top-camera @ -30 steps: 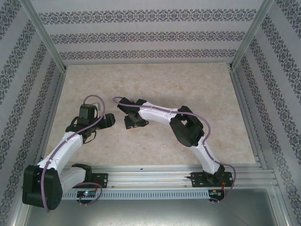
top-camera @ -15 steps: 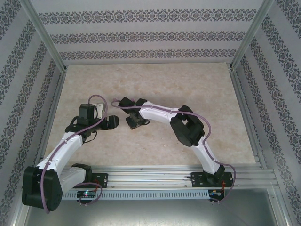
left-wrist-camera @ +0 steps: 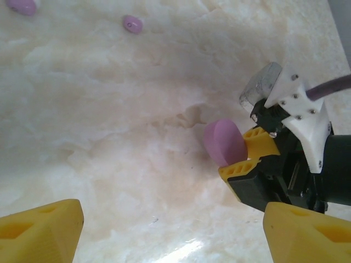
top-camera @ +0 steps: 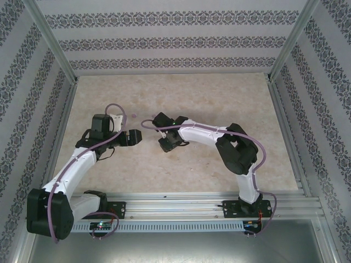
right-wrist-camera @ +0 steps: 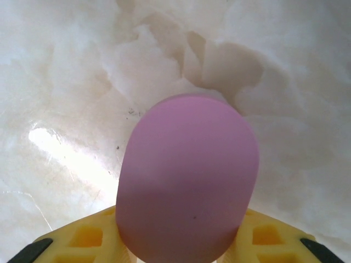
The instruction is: Insert the wireless bluetooth earbuds into the charging case
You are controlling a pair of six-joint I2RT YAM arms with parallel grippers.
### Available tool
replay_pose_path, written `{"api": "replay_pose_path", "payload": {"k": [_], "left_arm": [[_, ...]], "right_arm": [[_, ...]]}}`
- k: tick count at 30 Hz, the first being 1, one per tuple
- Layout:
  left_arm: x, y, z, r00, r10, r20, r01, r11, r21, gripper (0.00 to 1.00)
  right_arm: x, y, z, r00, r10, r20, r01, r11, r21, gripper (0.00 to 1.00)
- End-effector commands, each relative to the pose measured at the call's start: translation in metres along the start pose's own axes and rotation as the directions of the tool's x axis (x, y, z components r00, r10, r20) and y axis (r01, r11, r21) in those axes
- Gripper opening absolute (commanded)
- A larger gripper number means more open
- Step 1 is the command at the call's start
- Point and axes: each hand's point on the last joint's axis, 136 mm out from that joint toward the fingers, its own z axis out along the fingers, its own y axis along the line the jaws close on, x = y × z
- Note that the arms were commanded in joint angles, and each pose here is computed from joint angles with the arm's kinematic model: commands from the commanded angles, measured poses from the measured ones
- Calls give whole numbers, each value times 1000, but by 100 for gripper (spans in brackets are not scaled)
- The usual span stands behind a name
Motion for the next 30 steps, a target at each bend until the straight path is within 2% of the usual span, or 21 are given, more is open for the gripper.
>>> {"api": "replay_pose_path", "payload": {"k": [1, 9, 20, 30], "left_arm": [[7, -4, -2, 996, -58, -65, 60, 998, 27, 82], [10, -10, 11, 980, -151, -129, 162, 983, 82, 77], [13, -24, 40, 965, -194, -174, 225, 958, 179, 74], [3, -47, 42, 965, -212, -155, 250, 922, 295, 73]], "right_arm": [[-5, 4, -12, 998, -17, 57, 20, 998, -53, 20], [2, 9, -29, 992, -48, 120, 63, 990, -125, 19], [3, 16, -51, 979, -84, 187, 121, 974, -192, 19], [-4, 35, -77, 954, -101, 282, 184, 940, -288, 19]]}}
